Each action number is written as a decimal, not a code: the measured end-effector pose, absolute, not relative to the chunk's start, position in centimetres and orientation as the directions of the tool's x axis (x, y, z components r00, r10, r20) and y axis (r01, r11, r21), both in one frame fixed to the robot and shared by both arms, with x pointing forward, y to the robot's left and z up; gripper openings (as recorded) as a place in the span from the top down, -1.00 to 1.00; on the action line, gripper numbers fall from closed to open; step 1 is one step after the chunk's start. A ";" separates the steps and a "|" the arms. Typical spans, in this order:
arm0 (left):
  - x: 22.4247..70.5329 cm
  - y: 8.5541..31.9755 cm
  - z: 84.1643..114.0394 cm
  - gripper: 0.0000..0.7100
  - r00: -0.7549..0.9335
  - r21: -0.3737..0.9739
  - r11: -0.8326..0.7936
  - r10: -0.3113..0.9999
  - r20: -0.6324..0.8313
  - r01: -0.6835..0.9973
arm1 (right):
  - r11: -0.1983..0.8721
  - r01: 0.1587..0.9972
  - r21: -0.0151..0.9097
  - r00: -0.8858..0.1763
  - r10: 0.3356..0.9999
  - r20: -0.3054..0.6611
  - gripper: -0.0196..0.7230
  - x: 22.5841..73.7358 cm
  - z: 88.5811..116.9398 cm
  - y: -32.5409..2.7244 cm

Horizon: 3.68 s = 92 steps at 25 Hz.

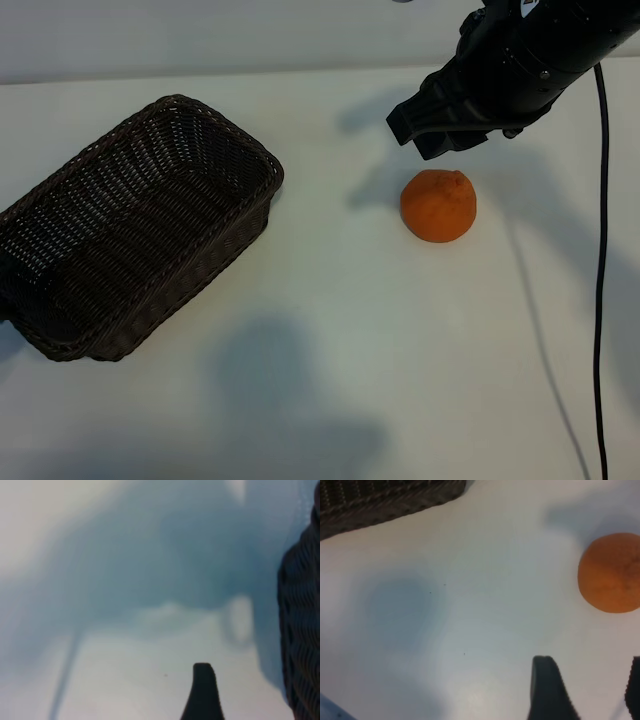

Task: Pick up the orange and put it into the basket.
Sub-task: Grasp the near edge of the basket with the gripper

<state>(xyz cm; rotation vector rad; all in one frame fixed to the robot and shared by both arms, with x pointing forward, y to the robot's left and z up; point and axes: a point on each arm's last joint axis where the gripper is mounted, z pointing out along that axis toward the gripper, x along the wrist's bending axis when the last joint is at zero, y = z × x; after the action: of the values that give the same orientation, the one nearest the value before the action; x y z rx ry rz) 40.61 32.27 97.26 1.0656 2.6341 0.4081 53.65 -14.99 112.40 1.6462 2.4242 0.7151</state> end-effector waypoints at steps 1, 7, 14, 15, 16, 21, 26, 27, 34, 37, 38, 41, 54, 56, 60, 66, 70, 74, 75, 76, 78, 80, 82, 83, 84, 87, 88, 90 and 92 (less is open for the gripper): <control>40.9 32.2 97.0 -0.65 -0.692 0.341 0.695 0.705 -0.152 0.633 | 0.295 0.844 0.448 -0.399 0.903 0.157 -0.10 53.6 112.4 -15.0; 42.6 31.9 95.9 -0.65 -0.658 0.320 0.682 0.727 -0.197 0.658 | 0.294 0.844 0.449 -0.399 0.903 0.157 -0.10 53.7 112.4 -15.0; 43.6 31.8 95.5 -0.65 -0.638 0.342 0.678 0.732 -0.238 0.651 | 0.294 0.844 0.449 -0.399 0.903 0.157 -0.10 53.7 112.4 -15.0; 43.7 31.8 95.5 -0.65 -0.636 0.343 0.676 0.735 -0.238 0.653 | 0.294 0.844 0.449 -0.399 0.903 0.157 -0.10 53.7 112.4 -15.0; 43.7 31.8 95.5 -0.65 -0.635 0.342 0.676 0.734 -0.239 0.653 | 0.294 0.844 0.449 -0.399 0.903 0.157 -0.10 53.7 112.4 -15.0; 43.7 31.7 95.5 -0.65 -0.625 0.339 0.670 0.741 -0.246 0.660 | 0.294 0.844 0.449 -0.399 0.903 0.157 -0.10 53.7 112.4 -15.0; 43.3 31.4 96.0 -0.65 -0.601 0.329 0.659 0.752 -0.271 0.676 | 0.294 0.844 0.449 -0.399 0.903 0.157 -0.10 53.7 112.4 -15.0; 43.1 31.3 96.1 -0.65 -0.602 0.321 0.662 0.750 -0.274 0.677 | 0.294 0.844 0.449 -0.399 0.903 0.157 -0.10 53.7 112.4 -15.0; 42.6 31.1 96.3 -0.65 -0.619 0.271 0.673 0.739 -0.266 0.688 | 0.294 0.844 0.449 -0.400 0.902 0.160 -0.10 53.6 112.4 -15.0; 42.6 31.0 96.6 -0.65 -0.629 0.244 0.680 0.732 -0.261 0.691 | 0.286 0.848 0.447 -0.399 0.898 0.183 -0.10 53.6 112.4 -14.8; 42.7 30.9 96.7 -0.65 -0.631 0.238 0.682 0.731 -0.260 0.692 | 0.283 0.849 0.446 -0.399 0.897 0.190 -0.10 53.5 112.5 -14.7; 42.7 30.9 97.0 -0.65 -0.641 0.222 0.689 0.724 -0.255 0.690 | 0.285 0.848 0.447 -0.406 0.891 0.203 -0.10 53.5 112.5 -14.6; 42.6 31.0 96.8 -0.65 -0.652 0.188 0.687 0.726 -0.219 0.702 | 0.311 0.848 0.430 -0.431 0.876 0.216 -0.10 53.2 112.4 -14.5; 42.7 31.0 96.8 -0.65 -0.652 0.193 0.688 0.725 -0.223 0.699 | 0.317 0.847 0.427 -0.435 0.874 0.214 -0.10 53.2 112.4 -14.5; 42.8 30.8 97.4 -0.65 -0.649 0.223 0.704 0.709 -0.276 0.674 | 0.321 0.849 0.420 -0.436 0.874 0.214 -0.10 53.1 112.4 -14.5; 42.1 30.7 99.3 -0.65 -0.619 0.294 0.711 0.702 -0.352 0.639 | 0.337 0.842 0.420 -0.451 0.867 0.209 -0.10 53.1 112.4 -14.5; 42.0 30.7 99.4 -0.65 -0.617 0.299 0.711 0.702 -0.356 0.636 | 0.354 0.834 0.422 -0.469 0.859 0.207 -0.10 52.9 112.4 -14.1; 41.9 30.7 99.3 -0.65 -0.622 0.285 0.711 0.701 -0.348 0.642 | 0.355 0.834 0.422 -0.471 0.857 0.210 -0.10 52.8 112.4 -14.0; 41.8 30.7 99.3 -0.65 -0.624 0.279 0.711 0.701 -0.344 0.645 | 0.355 0.834 0.422 -0.471 0.857 0.209 -0.10 52.8 112.4 -14.0; 41.8 30.6 99.3 -0.65 -0.626 0.274 0.711 0.701 -0.341 0.647 | 0.355 0.834 0.422 -0.471 0.857 0.209 -0.10 52.8 112.4 -14.0; 41.7 30.6 99.3 -0.65 -0.630 0.268 0.714 0.698 -0.340 0.647 | 0.357 0.833 0.423 -0.473 0.856 0.208 -0.10 52.8 112.4 -14.0; 41.7 30.6 99.3 -0.65 -0.642 0.263 0.725 0.687 -0.342 0.636 | 0.358 0.833 0.423 -0.473 0.856 0.208 -0.10 52.8 112.4 -14.0; 41.8 30.7 99.3 -0.65 -0.651 0.267 0.740 0.671 -0.355 0.617 | 0.358 0.833 0.422 -0.474 0.856 0.208 -0.10 52.8 112.4 -14.0; 41.9 30.7 99.4 -0.65 -0.653 0.272 0.747 0.664 -0.364 0.607 | 0.359 0.832 0.422 -0.474 0.855 0.208 -0.10 52.8 112.4 -14.0; 42.0 30.7 99.4 -0.65 -0.655 0.277 0.752 0.658 -0.372 0.599 | 0.361 0.831 0.423 -0.476 0.855 0.207 -0.10 52.8 112.4 -14.0; 42.4 30.8 99.0 -0.65 -0.665 0.267 0.759 0.650 -0.368 0.593 | 0.366 0.829 0.424 -0.481 0.853 0.204 -0.10 52.8 112.4 -14.0; 42.6 30.8 98.7 -0.65 -0.672 0.257 0.760 0.648 -0.358 0.597 | 0.368 0.828 0.424 -0.483 0.852 0.203 -0.10 52.8 112.4 -14.0; 42.8 30.8 98.2 -0.65 -0.680 0.243 0.762 0.646 -0.346 0.600 | 0.368 0.827 0.424 -0.483 0.852 0.203 -0.10 52.8 112.4 -14.0; 43.1 30.8 98.0 -0.65 -0.683 0.242 0.764 0.644 -0.344 0.598 | 0.370 0.827 0.424 -0.484 0.851 0.203 -0.10 52.8 112.4 -14.0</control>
<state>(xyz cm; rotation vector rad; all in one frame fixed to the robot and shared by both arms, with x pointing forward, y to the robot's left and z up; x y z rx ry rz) 43.07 30.82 97.96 0.9439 2.5485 0.1529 52.81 -14.05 112.39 1.5686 2.5578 0.7445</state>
